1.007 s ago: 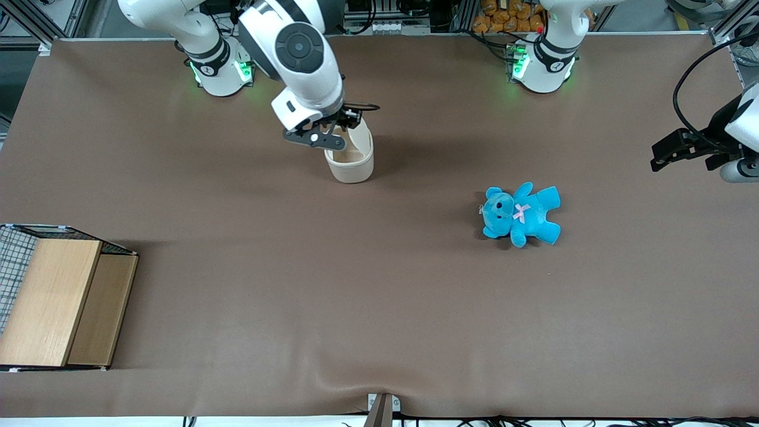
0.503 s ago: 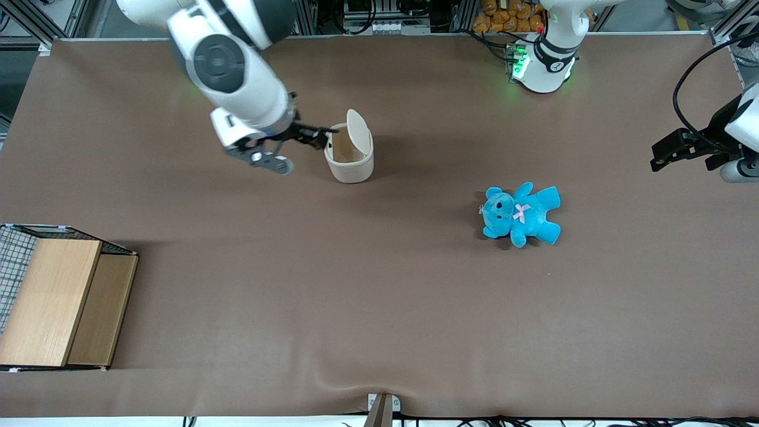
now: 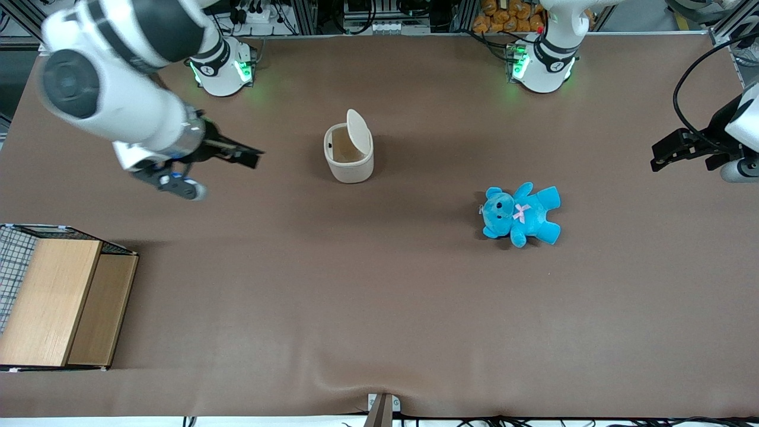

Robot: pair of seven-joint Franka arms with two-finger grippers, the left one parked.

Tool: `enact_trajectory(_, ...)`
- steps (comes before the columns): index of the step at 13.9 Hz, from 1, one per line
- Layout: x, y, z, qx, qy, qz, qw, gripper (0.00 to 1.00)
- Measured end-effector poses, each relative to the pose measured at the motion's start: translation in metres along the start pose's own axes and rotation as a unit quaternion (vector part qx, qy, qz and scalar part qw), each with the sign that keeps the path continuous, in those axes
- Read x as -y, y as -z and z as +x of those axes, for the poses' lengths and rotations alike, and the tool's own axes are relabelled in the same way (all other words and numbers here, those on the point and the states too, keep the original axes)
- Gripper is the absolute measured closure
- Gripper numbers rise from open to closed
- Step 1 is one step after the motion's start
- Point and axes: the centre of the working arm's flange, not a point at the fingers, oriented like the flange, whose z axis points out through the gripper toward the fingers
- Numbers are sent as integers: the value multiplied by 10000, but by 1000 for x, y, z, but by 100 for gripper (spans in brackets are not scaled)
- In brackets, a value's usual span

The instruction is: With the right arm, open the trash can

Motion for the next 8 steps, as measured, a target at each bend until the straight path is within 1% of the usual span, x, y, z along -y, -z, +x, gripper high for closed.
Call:
enact_trajectory(2,-38,14,25,-14,226,111,9997,0)
enact_trajectory(5,-94,29,54,13,464,215,9987,0)
enact_trajectory(6,-110,32,60,8,516,192,9985,0)
enact_trajectory(8,-131,41,65,-109,674,-16,9977,0)
